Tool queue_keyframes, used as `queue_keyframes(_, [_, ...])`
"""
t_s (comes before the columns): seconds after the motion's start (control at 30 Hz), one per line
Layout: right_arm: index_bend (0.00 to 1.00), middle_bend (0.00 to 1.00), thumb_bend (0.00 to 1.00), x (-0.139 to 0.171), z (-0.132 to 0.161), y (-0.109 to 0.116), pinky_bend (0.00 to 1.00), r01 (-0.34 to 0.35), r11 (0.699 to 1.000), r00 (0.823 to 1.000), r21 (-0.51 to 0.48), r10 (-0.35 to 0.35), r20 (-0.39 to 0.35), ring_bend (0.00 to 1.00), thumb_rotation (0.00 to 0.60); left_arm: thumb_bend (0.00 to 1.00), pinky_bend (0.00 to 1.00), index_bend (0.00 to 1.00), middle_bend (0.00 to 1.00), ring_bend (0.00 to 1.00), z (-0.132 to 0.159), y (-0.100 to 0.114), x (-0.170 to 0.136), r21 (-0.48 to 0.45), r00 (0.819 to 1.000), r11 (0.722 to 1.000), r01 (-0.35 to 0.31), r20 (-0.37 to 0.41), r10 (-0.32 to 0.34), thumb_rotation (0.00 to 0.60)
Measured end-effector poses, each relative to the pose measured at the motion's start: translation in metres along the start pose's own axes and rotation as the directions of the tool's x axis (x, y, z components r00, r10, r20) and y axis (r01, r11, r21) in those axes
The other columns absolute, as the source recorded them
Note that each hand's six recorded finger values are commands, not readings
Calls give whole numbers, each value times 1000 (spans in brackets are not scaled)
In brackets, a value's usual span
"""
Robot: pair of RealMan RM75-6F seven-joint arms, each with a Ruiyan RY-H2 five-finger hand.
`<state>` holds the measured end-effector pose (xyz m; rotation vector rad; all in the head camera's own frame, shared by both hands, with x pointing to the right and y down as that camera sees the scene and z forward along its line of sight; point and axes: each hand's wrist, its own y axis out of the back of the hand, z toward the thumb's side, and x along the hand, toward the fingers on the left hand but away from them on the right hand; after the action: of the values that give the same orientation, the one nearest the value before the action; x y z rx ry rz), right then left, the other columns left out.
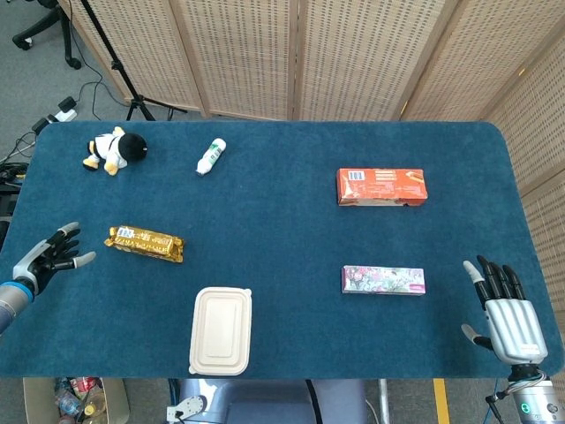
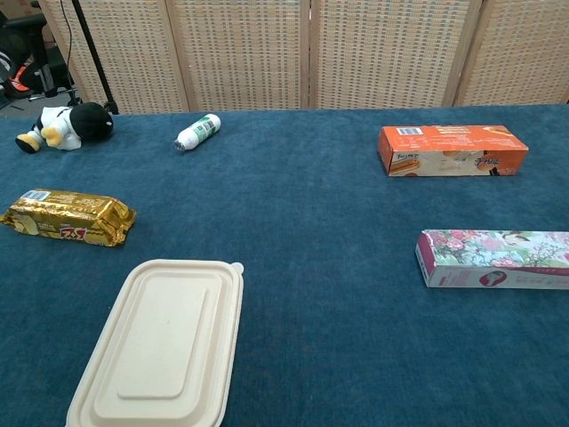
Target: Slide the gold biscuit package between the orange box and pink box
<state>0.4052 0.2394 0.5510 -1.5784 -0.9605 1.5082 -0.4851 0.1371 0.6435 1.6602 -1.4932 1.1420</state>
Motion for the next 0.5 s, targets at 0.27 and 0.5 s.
queue_keyframes(0.27, [0,0,156,0,1,-2,0,-7,1000,1000,0,7,-4,0,600,261,0,0,0,0,2,2,10,-8,1000,1000,-1,3,1,600])
queue_keyframes(0.5, [0,0,156,-1,2,-5,0,-19,1000,1000,5,19,-5,0,600,263,0,0,0,0,-2,-1,22,-5,1000,1000,4,-3,-4,600])
